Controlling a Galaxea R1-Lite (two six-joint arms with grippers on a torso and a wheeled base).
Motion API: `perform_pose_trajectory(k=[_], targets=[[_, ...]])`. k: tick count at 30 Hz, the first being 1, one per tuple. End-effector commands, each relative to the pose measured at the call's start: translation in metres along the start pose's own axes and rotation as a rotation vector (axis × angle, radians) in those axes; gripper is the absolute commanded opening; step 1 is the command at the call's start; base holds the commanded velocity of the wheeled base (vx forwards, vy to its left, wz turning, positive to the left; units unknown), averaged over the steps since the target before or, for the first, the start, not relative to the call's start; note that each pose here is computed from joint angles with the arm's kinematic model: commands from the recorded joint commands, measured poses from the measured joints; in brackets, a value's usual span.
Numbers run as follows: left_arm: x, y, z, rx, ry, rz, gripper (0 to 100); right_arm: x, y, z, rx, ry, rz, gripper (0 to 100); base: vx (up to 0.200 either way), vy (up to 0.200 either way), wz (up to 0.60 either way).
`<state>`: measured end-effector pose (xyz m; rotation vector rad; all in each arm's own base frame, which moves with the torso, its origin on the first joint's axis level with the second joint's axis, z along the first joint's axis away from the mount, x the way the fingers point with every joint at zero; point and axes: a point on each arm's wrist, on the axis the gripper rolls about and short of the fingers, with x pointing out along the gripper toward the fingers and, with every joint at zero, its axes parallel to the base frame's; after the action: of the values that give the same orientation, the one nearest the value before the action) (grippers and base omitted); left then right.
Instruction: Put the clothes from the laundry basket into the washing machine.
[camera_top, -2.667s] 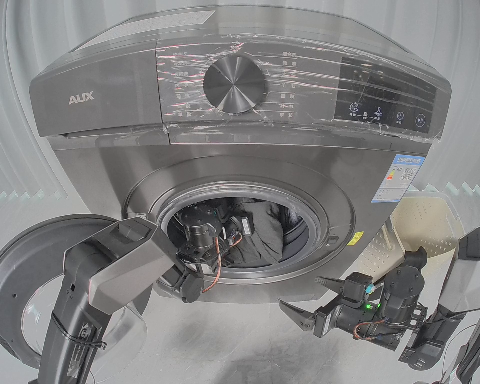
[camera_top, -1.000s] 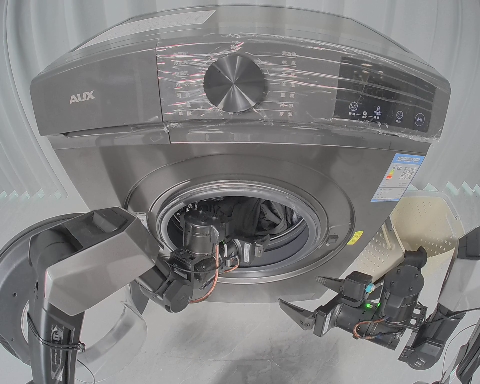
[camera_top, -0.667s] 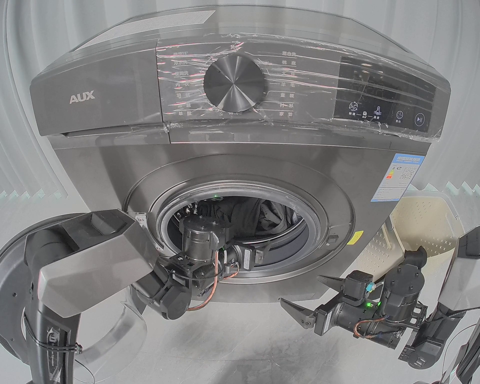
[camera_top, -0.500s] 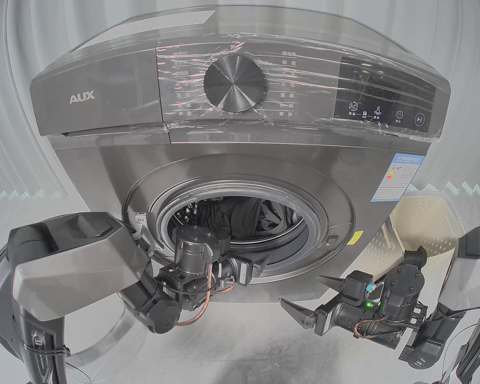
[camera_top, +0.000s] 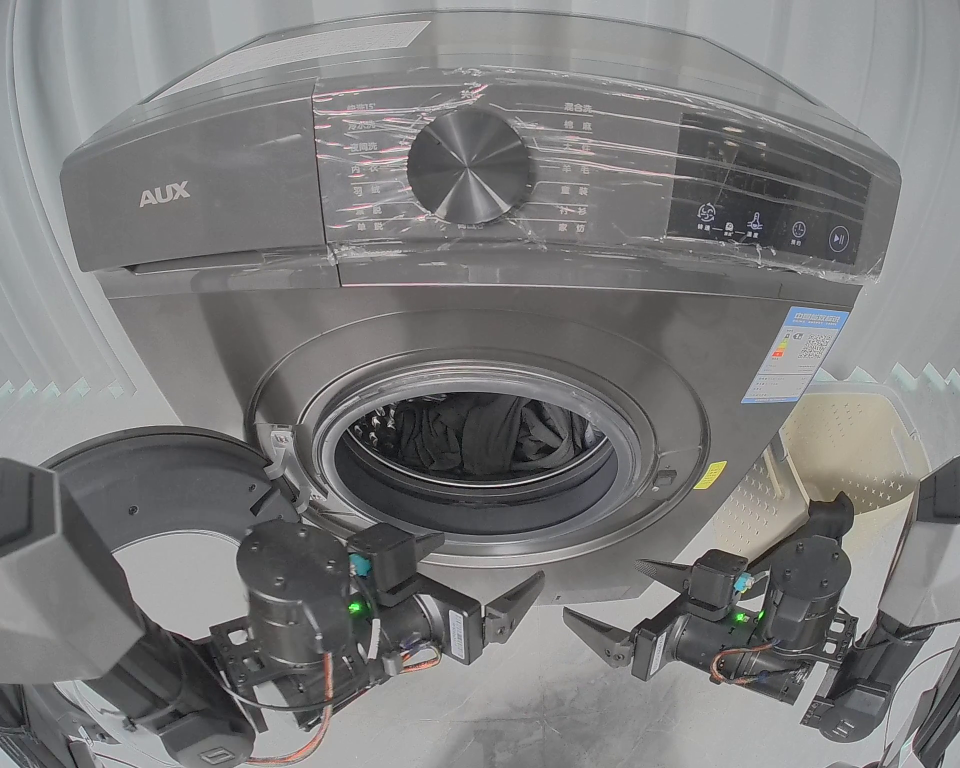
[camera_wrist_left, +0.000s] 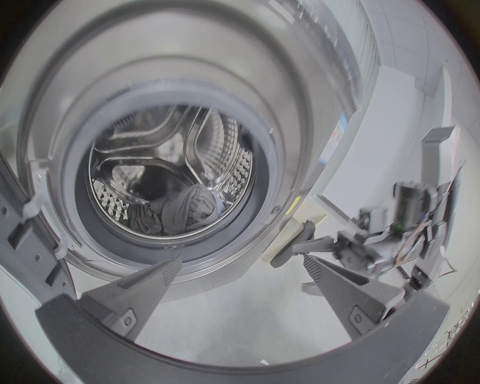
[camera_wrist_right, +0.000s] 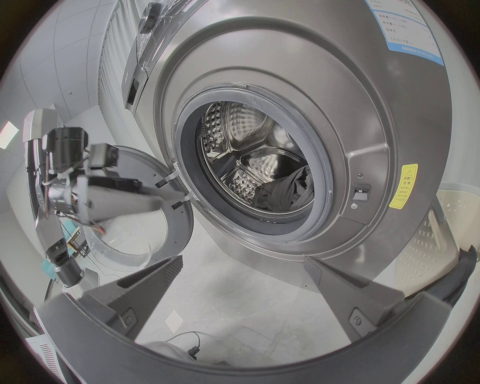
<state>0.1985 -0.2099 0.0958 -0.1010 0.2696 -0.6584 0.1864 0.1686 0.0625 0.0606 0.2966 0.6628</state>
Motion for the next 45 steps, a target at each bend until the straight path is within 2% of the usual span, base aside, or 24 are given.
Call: perform_pose_trajectory(k=[1, 6, 11, 16, 18, 20, 21, 23, 27, 30, 33, 38, 39, 41, 44, 45], targets=[[-0.035, -0.005, 0.019, -0.022, -0.091, -0.040, 100, -0.002, 0.000, -0.001, 0.000, 0.004, 0.000, 100, 0.000, 0.000, 0.00], [-0.058, -0.003, 0.020, -0.030, -0.116, -0.051, 100, -0.005, 0.000, 0.002, 0.001, -0.006, -0.004, 100, 0.000, 0.000, 0.00], [-0.087, 0.004, 0.026, -0.038, -0.165, -0.040, 100, -0.023, -0.003, 0.016, 0.007, -0.066, -0.015, 100, 0.000, 0.000, 0.00], [-0.099, 0.014, 0.035, -0.047, -0.225, 0.034, 100, -0.033, -0.012, 0.032, 0.013, -0.145, -0.053, 100, 0.000, 0.000, 0.00], [-0.103, 0.016, 0.034, -0.050, -0.232, 0.059, 100, -0.036, -0.014, 0.033, 0.016, -0.153, -0.067, 100, 0.000, 0.000, 0.00], [-0.111, 0.019, 0.029, -0.049, -0.222, 0.081, 100, -0.041, -0.020, 0.031, 0.019, -0.151, -0.133, 100, 0.000, 0.000, 0.00], [-0.112, 0.019, 0.029, -0.047, -0.221, 0.082, 100, -0.041, -0.020, 0.031, 0.019, -0.150, -0.139, 100, -0.200, 0.000, 0.00], [-0.119, 0.021, 0.022, -0.036, -0.200, 0.082, 100, -0.048, -0.022, 0.027, 0.025, -0.139, -0.187, 100, -0.200, 0.000, 0.00], [-0.124, 0.022, 0.020, -0.016, -0.198, 0.086, 100, -0.058, -0.022, 0.030, 0.022, -0.158, -0.193, 100, -0.200, 0.000, 0.00], [-0.129, 0.023, 0.022, -0.017, -0.215, 0.084, 100, -0.064, -0.021, 0.034, 0.022, -0.183, -0.194, 100, -0.200, 0.000, 0.00], [-0.136, 0.024, 0.024, 0.010, -0.235, 0.087, 100, -0.073, -0.022, 0.030, 0.019, -0.165, -0.202, 100, -0.200, 0.000, 0.00], [-0.147, 0.029, 0.026, 0.032, -0.263, 0.115, 100, -0.082, -0.025, 0.034, 0.022, -0.183, -0.246, 100, -0.200, 0.000, 0.00], [-0.151, 0.031, 0.024, 0.057, -0.264, 0.125, 100, -0.086, -0.025, 0.036, 0.024, -0.188, -0.254, 100, -0.200, 0.000, 0.00], [-0.157, 0.034, 0.023, 0.072, -0.268, 0.138, 100, -0.092, -0.025, 0.038, 0.026, -0.194, -0.273, 100, -0.200, 0.000, 0.00], [-0.160, 0.035, 0.024, 0.071, -0.280, 0.149, 100, -0.096, -0.025, 0.038, 0.026, -0.188, -0.287, 100, -0.200, 0.000, 0.00], [-0.170, 0.038, 0.026, 0.072, -0.298, 0.170, 100, -0.113, -0.024, 0.035, 0.026, -0.137, -0.311, 100, -0.200, 0.000, 0.00]])
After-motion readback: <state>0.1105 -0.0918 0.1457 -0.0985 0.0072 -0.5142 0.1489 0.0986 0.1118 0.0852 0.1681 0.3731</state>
